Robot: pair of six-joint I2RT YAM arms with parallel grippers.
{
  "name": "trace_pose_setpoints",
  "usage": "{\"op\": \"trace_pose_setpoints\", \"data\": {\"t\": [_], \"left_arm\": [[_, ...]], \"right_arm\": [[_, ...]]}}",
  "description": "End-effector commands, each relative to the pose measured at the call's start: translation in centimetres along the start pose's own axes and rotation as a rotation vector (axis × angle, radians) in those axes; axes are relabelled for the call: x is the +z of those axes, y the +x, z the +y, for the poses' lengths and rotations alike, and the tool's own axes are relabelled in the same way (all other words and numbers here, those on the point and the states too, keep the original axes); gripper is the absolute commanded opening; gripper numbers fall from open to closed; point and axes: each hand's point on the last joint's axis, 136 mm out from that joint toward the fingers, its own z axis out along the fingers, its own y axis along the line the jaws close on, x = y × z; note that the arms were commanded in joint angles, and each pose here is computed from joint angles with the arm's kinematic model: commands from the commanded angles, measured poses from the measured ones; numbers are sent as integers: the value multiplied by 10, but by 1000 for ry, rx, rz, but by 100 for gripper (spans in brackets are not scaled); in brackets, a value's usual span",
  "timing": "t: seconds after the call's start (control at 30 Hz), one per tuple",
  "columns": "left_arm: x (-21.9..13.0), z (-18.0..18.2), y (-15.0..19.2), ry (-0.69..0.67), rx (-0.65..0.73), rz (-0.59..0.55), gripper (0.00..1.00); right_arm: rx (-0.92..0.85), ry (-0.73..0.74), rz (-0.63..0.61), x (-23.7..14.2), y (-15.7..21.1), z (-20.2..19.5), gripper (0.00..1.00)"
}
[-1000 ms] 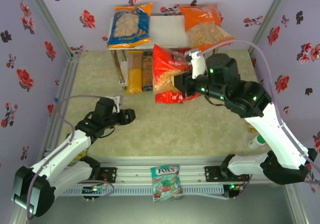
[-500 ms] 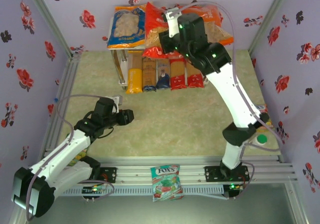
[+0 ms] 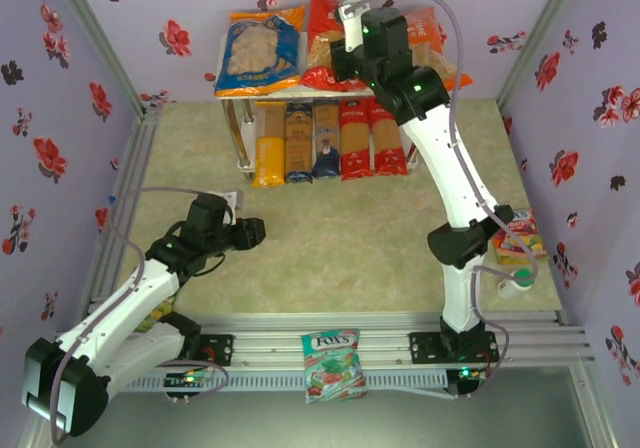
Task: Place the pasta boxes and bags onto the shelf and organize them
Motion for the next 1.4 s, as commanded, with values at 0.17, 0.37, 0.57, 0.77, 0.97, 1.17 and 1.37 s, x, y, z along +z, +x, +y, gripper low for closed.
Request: {"op": "trace_pose_setpoints", "data": {"t": [0.17,0.37,0.57,0.77,0.97,1.17,1.37], "left_arm": [[0,-2,-11,-12,19,-17,46],[6,-1,-10,-20,20,-2,47],[11,1,-7,-30,24,18,50],[14,3,-6,-34,28,26,51],[17,5,-5,-41,27,35,51],[18,4,-7,-36,20,27,51],[18,1,-10,-28,19,18,50]], "right_arm": [[-110,25,-220,6,-52,-6,0],[-142,45,-153,26,-29,-7,0],[-131,62,-79,42,-2,-10,32],[-115,91,-72,42,4,-15,57],[-82,90,-152,17,-25,-17,66],[-10,43,-314,-26,-67,-13,66],[7,44,-365,-13,-76,-14,23]]}}
